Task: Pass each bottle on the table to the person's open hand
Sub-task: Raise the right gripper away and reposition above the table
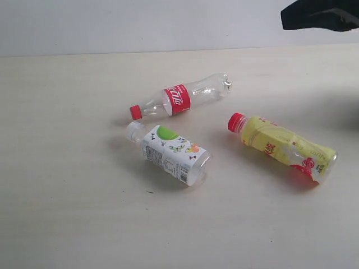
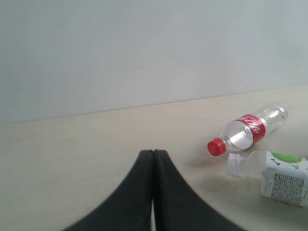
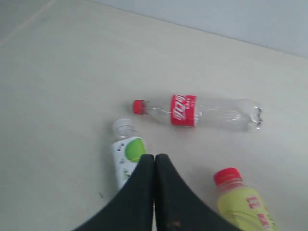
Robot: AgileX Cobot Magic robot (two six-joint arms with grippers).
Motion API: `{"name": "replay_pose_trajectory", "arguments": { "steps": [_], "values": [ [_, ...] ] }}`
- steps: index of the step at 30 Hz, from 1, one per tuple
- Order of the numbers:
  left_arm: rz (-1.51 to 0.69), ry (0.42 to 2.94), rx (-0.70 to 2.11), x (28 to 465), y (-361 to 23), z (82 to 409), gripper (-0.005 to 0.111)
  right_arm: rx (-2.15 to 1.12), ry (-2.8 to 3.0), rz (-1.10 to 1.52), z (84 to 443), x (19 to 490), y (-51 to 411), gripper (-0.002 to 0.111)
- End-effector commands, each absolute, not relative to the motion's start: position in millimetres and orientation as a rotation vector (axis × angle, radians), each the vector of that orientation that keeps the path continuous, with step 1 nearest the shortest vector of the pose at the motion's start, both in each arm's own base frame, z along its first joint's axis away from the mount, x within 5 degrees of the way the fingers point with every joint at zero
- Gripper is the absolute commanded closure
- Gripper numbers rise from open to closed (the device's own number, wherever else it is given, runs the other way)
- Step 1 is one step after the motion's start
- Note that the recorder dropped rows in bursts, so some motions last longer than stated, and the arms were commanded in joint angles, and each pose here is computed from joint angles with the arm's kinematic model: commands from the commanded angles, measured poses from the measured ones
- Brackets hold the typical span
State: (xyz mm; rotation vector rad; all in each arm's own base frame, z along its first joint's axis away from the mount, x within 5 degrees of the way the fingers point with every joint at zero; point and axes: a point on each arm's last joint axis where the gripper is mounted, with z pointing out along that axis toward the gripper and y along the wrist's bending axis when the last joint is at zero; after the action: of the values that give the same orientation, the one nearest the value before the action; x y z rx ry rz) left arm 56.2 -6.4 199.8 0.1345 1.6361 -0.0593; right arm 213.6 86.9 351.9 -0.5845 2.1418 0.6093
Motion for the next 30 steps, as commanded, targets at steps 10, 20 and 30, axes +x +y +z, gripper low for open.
{"name": "replay_pose_trajectory", "arguments": {
  "steps": [10, 20, 30],
  "values": [
    [-0.062, 1.631, 0.127, 56, -6, 199, 0.107, -0.628, 1.957, 0.635, 322, 159, 80, 0.108],
    [-0.062, 1.631, 0.127, 56, -6, 199, 0.107, -0.610, 1.944, 0.619, 323, 159, 79, 0.108],
    [-0.062, 1.631, 0.127, 56, -6, 199, 0.107, -0.610, 1.944, 0.619, 323, 159, 79, 0.108]
  ]
}}
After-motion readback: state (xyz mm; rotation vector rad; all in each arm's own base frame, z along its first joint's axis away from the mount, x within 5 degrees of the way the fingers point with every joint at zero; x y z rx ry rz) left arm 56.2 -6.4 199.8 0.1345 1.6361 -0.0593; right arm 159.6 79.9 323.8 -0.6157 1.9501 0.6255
